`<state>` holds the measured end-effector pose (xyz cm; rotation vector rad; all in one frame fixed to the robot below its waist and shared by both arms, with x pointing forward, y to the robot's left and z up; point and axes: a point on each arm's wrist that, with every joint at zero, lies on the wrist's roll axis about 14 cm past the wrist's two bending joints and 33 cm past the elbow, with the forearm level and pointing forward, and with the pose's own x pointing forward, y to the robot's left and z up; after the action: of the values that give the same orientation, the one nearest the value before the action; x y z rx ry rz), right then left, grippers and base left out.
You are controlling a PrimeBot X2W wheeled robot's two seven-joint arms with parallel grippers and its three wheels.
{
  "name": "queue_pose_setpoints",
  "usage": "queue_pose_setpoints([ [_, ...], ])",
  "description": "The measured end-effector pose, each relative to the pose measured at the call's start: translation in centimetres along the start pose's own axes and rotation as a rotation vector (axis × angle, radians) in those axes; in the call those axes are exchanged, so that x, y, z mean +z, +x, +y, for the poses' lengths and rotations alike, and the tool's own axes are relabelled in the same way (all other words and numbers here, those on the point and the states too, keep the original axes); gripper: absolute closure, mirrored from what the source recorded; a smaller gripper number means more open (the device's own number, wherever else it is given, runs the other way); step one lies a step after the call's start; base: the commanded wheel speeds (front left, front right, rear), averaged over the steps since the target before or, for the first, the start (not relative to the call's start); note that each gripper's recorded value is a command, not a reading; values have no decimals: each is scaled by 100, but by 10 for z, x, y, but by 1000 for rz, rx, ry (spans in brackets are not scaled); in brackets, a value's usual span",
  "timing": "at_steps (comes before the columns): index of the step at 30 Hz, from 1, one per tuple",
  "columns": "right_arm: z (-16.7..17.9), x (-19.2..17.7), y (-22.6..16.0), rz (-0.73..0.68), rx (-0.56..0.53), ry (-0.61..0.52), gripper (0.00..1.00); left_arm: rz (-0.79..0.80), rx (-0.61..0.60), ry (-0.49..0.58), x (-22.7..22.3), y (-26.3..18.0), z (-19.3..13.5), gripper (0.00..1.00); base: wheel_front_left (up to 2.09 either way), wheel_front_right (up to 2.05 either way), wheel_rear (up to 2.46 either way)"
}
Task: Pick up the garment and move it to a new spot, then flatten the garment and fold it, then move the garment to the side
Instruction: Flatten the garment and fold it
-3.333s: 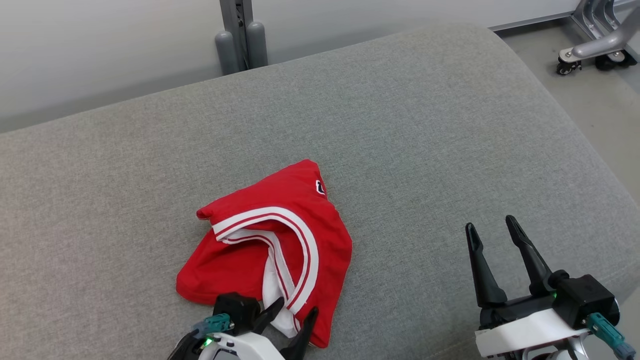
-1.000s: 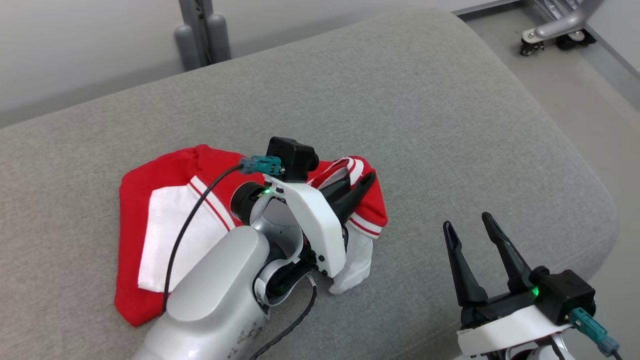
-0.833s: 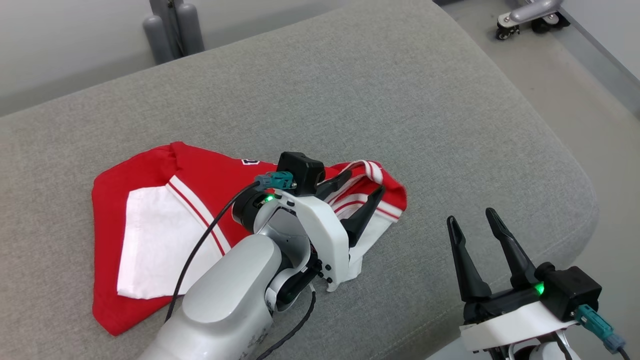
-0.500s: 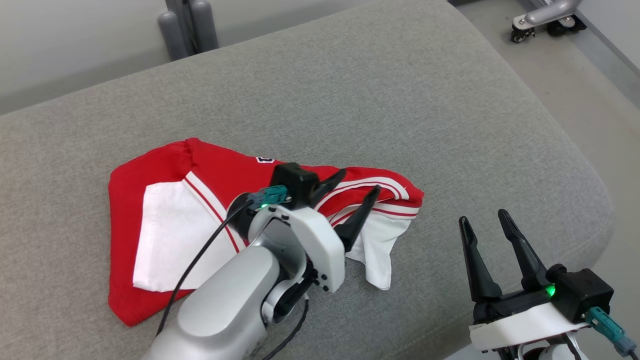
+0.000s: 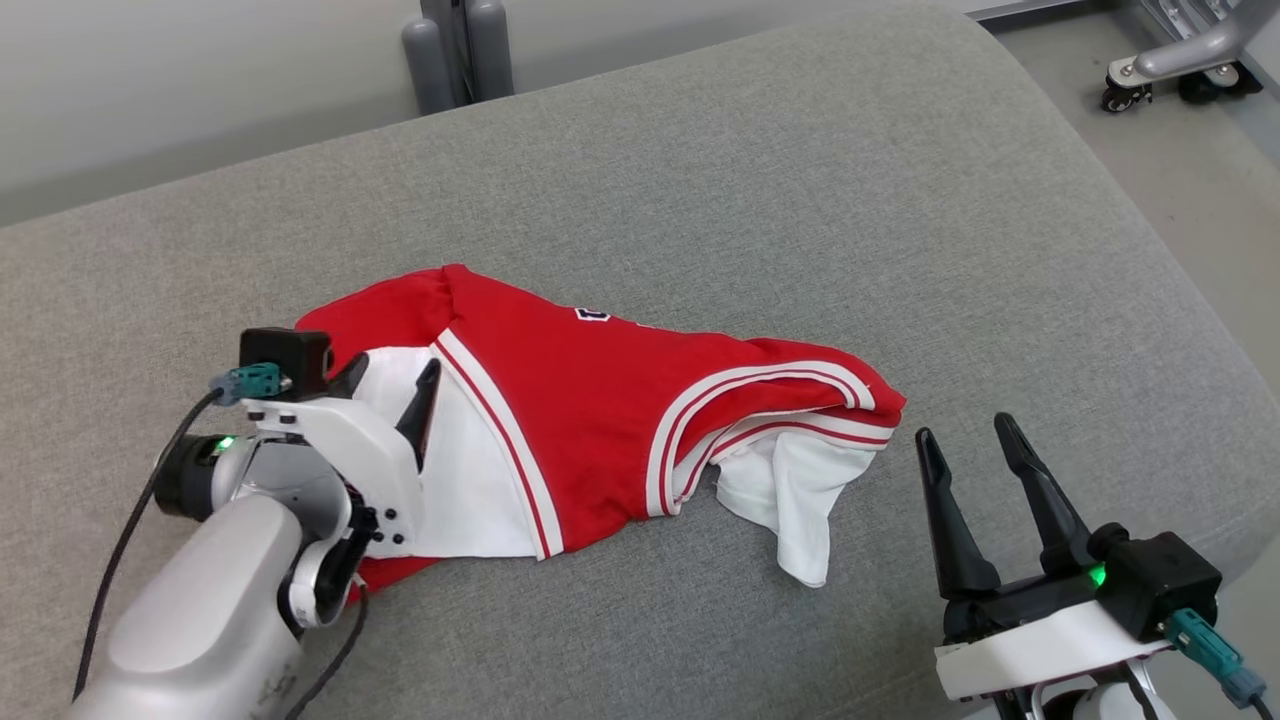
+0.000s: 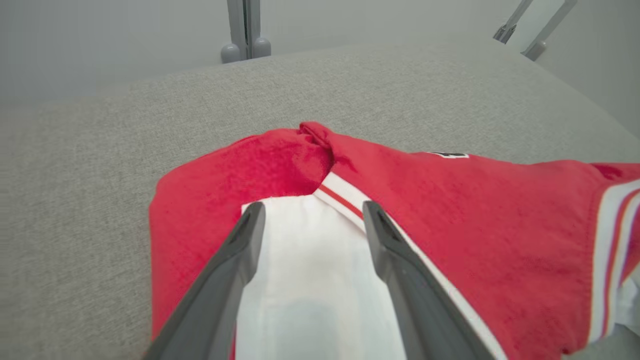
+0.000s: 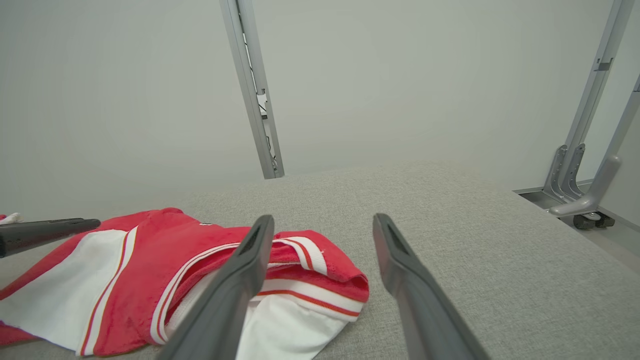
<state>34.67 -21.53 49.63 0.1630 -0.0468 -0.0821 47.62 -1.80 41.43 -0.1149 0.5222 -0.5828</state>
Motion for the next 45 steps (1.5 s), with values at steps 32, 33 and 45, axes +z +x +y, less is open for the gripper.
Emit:
queue_pose_setpoints([
  [32, 8, -1, -7, 0, 28, -9, 0, 205, -53, -24, -61, -18, -13, 100, 0, 0, 0],
  [33, 8, 0, -7, 0, 28, -9, 0, 205, -54, -26, -61, -19, -14, 100, 0, 0, 0],
  [45, 7, 0, -13, -1, 23, -5, 0, 167, -384, -73, -57, -55, -113, 100, 0, 0, 0],
])
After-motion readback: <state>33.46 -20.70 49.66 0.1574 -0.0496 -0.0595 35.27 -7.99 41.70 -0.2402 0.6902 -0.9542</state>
